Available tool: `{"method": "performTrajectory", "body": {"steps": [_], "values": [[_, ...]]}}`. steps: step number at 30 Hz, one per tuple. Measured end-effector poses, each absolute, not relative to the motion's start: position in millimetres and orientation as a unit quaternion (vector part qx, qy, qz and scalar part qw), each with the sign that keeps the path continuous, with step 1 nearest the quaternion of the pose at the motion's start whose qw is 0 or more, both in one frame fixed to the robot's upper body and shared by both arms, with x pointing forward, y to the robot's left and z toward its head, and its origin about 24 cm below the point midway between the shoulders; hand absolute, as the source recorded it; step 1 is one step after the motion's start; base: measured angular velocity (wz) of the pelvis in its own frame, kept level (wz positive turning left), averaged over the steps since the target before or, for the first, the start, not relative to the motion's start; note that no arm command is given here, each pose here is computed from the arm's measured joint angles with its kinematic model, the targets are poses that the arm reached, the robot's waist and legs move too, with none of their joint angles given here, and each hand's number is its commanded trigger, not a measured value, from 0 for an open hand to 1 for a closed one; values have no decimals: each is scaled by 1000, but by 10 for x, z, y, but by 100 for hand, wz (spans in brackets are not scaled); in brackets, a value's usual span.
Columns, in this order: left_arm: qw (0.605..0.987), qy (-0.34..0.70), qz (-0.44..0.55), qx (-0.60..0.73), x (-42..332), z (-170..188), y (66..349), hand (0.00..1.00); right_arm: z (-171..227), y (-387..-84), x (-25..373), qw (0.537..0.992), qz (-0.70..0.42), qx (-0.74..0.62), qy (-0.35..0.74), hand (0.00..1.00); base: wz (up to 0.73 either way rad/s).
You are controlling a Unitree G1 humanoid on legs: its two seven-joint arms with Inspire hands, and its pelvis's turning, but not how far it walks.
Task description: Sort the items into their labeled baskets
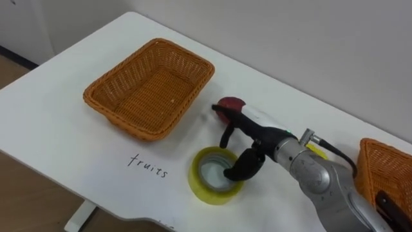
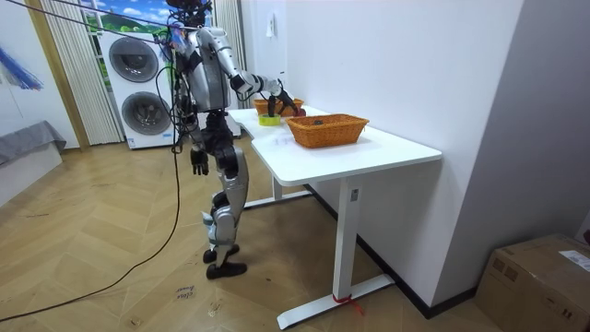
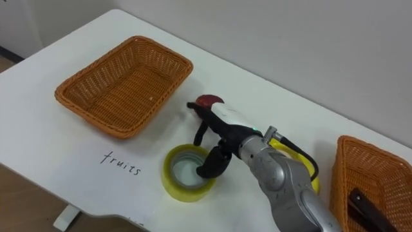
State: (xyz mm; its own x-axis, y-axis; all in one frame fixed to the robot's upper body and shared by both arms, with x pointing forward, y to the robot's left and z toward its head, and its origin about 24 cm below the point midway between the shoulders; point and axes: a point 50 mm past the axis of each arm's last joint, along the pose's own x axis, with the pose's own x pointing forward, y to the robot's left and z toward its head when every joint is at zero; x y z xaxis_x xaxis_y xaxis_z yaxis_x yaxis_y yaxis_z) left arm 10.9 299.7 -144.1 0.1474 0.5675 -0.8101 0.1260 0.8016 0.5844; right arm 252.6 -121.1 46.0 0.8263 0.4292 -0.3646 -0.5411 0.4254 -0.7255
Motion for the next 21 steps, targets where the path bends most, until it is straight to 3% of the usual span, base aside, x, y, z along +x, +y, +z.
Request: {"method": "performTrajectory", "body": {"steps": [21], "values": [[716,624,171,263,107,-1441,2997,0,502,-1199,2510,838,307,-449,48,0,0]]}}
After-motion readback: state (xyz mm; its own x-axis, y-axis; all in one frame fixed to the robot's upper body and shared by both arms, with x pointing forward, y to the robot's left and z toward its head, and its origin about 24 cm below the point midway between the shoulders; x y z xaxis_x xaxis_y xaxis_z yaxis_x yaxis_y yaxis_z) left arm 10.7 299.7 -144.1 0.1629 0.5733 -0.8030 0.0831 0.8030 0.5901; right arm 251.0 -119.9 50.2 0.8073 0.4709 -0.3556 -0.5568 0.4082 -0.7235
